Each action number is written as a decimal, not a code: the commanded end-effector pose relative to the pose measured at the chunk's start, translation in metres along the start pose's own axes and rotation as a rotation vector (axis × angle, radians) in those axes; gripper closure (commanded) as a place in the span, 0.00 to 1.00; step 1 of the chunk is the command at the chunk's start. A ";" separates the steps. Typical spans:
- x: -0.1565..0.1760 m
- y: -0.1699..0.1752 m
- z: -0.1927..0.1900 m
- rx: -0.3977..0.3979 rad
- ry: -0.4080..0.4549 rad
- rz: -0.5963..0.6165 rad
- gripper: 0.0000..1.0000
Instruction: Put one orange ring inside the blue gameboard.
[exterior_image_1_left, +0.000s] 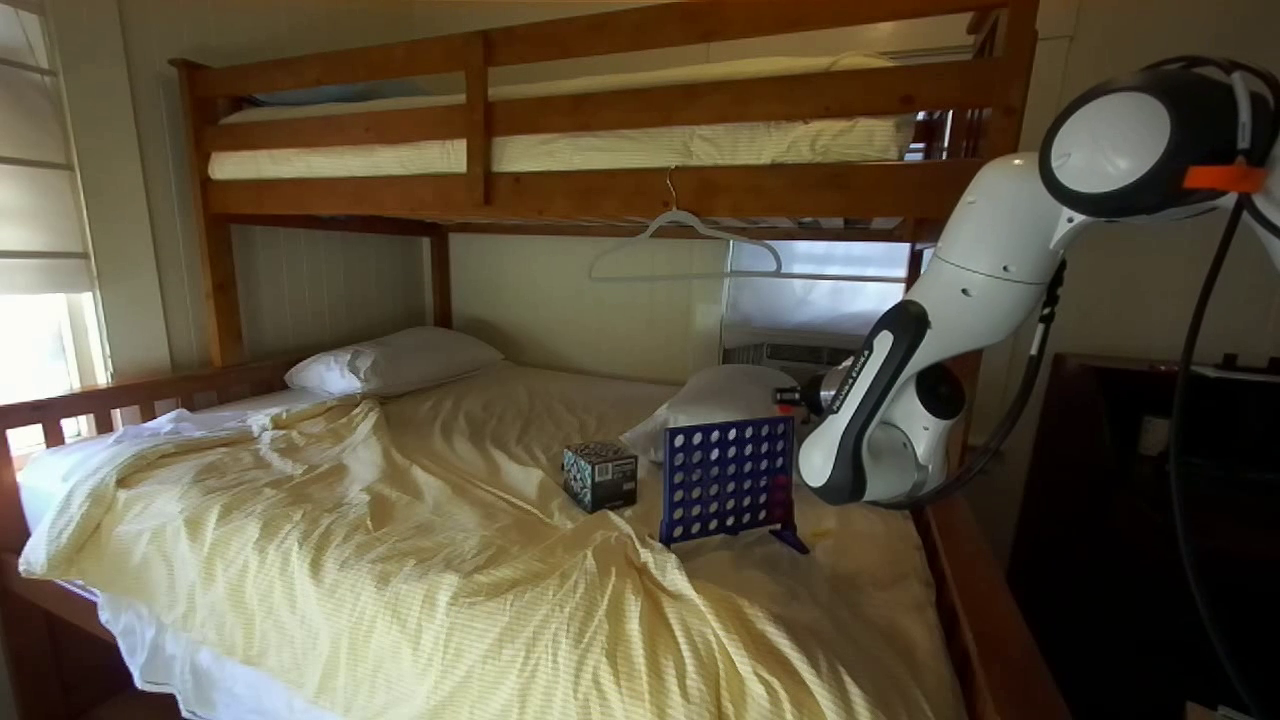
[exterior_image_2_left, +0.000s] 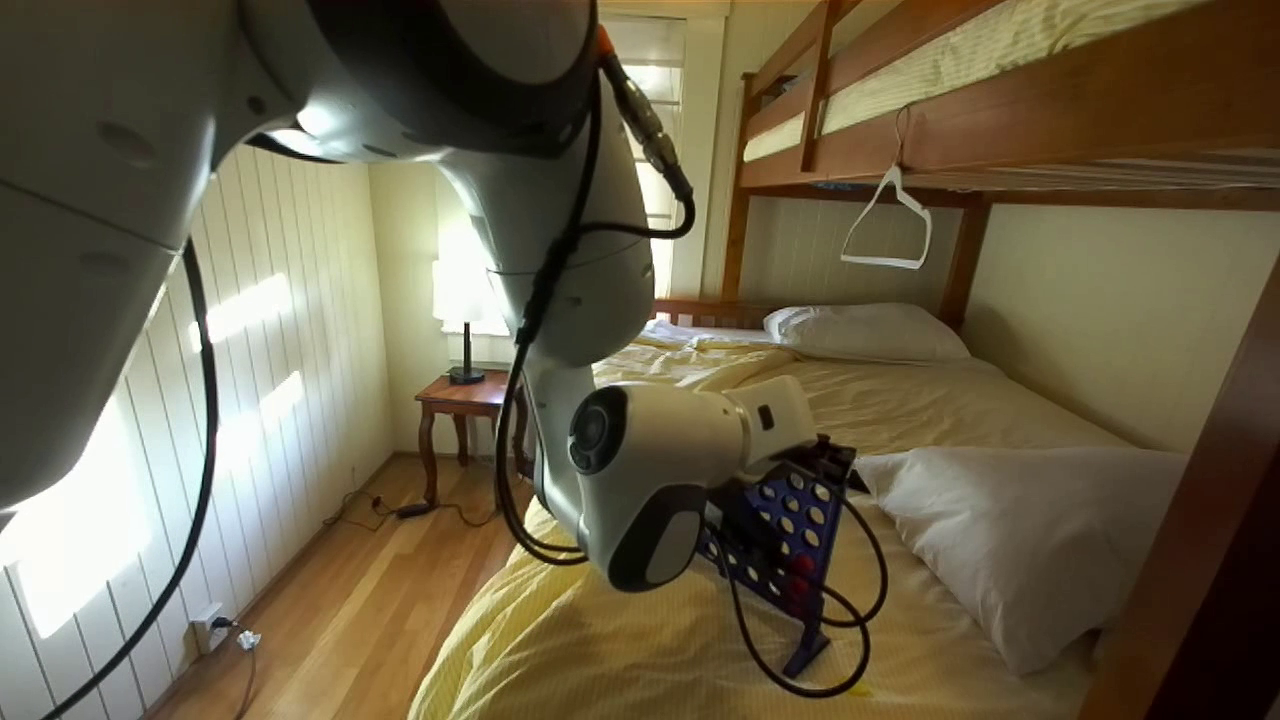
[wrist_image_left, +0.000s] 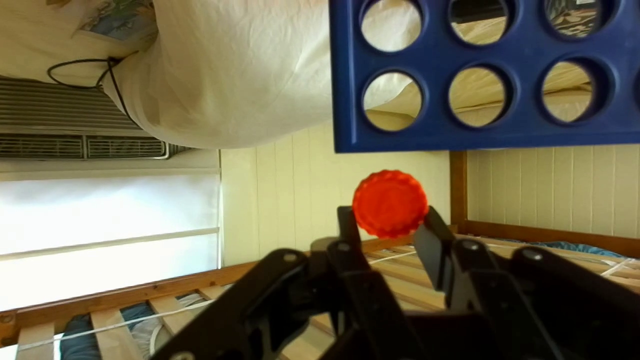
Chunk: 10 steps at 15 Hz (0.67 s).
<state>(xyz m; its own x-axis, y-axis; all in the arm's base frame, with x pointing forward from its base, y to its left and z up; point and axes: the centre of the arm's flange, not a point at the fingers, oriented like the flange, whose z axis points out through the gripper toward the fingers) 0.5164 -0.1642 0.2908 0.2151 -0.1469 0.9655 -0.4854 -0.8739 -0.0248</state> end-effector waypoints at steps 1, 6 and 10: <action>-0.004 -0.002 0.007 0.011 0.024 0.018 0.91; -0.005 -0.005 0.010 0.015 0.026 0.021 0.91; -0.007 -0.007 0.013 0.016 0.024 0.020 0.91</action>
<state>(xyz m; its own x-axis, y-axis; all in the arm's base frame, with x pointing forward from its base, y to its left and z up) 0.5228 -0.1633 0.2863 0.2106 -0.1521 0.9657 -0.4829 -0.8751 -0.0325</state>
